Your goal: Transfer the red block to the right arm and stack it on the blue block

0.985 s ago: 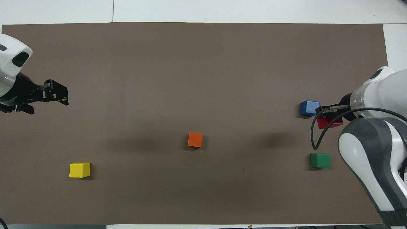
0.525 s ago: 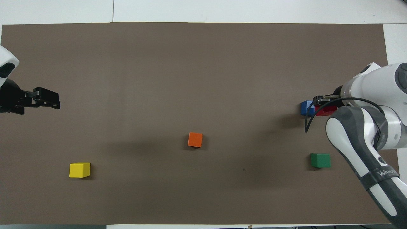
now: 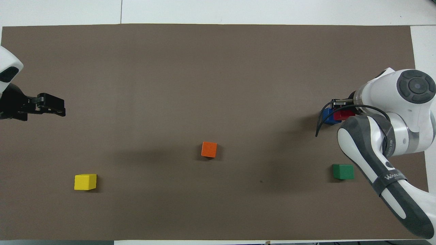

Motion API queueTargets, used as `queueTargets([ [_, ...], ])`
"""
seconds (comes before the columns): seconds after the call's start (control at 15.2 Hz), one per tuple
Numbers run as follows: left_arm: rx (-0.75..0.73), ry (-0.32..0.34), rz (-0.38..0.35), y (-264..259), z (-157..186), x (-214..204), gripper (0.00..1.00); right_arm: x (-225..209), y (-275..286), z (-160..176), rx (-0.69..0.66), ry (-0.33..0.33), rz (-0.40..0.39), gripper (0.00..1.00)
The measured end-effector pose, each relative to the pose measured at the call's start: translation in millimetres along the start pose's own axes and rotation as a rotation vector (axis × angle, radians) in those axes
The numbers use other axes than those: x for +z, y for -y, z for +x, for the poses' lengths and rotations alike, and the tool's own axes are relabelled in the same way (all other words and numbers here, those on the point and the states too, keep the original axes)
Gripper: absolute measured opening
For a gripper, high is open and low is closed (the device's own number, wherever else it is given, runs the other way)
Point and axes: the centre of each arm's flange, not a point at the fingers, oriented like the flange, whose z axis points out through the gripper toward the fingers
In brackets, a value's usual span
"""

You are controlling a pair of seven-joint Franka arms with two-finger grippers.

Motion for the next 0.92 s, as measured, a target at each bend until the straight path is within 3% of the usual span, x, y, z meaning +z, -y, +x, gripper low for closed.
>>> queueTargets([
  [0.85, 0.018, -0.021, -0.001, -7.6, -1.5, -10.2, 1.0, 10.1, 5.3, -7.5, 0.037, -0.037, 0.013, 0.57],
  [0.92, 0.018, -0.021, -0.001, -7.5, -1.5, -10.3, 1.0, 11.2, 5.4, -8.3, 0.041, -0.034, 0.012, 0.61],
])
